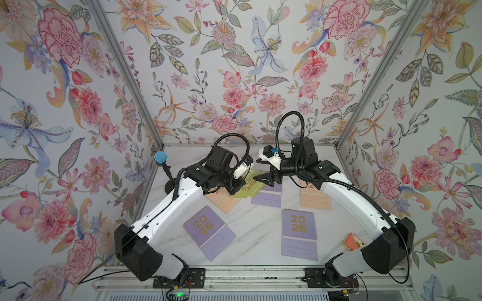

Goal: Stack the calendars
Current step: Place the calendar at the center of the board.

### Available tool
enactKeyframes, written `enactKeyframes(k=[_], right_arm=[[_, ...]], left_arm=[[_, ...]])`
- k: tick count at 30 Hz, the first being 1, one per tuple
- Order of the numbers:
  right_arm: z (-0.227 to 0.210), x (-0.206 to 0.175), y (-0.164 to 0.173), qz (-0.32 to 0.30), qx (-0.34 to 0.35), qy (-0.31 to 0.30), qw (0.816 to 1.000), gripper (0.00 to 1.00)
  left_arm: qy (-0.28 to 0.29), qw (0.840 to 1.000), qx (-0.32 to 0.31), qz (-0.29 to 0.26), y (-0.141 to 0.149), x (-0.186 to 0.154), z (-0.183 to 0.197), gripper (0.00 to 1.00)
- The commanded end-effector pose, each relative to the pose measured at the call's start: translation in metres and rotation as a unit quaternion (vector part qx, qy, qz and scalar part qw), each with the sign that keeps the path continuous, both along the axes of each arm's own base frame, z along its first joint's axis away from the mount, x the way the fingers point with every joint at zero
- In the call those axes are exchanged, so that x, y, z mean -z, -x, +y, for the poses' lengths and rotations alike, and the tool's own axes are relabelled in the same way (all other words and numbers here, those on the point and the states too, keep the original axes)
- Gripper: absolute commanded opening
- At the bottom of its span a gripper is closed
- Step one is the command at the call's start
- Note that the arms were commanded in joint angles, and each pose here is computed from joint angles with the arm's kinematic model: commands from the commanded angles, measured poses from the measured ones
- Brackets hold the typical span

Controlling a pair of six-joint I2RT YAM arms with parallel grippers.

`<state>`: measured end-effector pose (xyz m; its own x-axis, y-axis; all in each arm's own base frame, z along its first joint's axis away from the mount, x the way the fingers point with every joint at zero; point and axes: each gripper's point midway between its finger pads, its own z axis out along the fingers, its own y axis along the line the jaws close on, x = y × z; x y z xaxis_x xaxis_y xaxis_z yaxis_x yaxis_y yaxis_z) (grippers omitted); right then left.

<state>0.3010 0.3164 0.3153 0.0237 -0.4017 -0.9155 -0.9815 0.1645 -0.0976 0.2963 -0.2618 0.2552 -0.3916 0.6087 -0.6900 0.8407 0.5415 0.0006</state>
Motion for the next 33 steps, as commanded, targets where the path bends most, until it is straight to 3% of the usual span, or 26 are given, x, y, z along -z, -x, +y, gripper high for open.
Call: enactKeyframes(k=[1, 10, 21, 33], right_arm=[[0.006, 0.005, 0.012, 0.012, -0.042, 0.007, 0.999, 0.77], [0.017, 0.017, 0.015, 0.042, -0.072, 0.009, 0.996, 0.63], [0.02, 0.024, 0.02, 0.053, -0.085, 0.012, 0.995, 0.27], [0.02, 0.026, 0.028, 0.064, -0.089, 0.013, 0.994, 0.0]], left_arm=[[0.016, 0.999, 0.022, -0.029, 0.008, -0.02, -0.003, 0.05], [0.022, 0.999, 0.025, -0.033, 0.012, -0.025, -0.003, 0.05], [0.022, 0.999, 0.028, -0.032, 0.014, -0.023, -0.003, 0.08], [0.018, 0.998, 0.028, -0.053, 0.007, -0.027, -0.003, 0.51]])
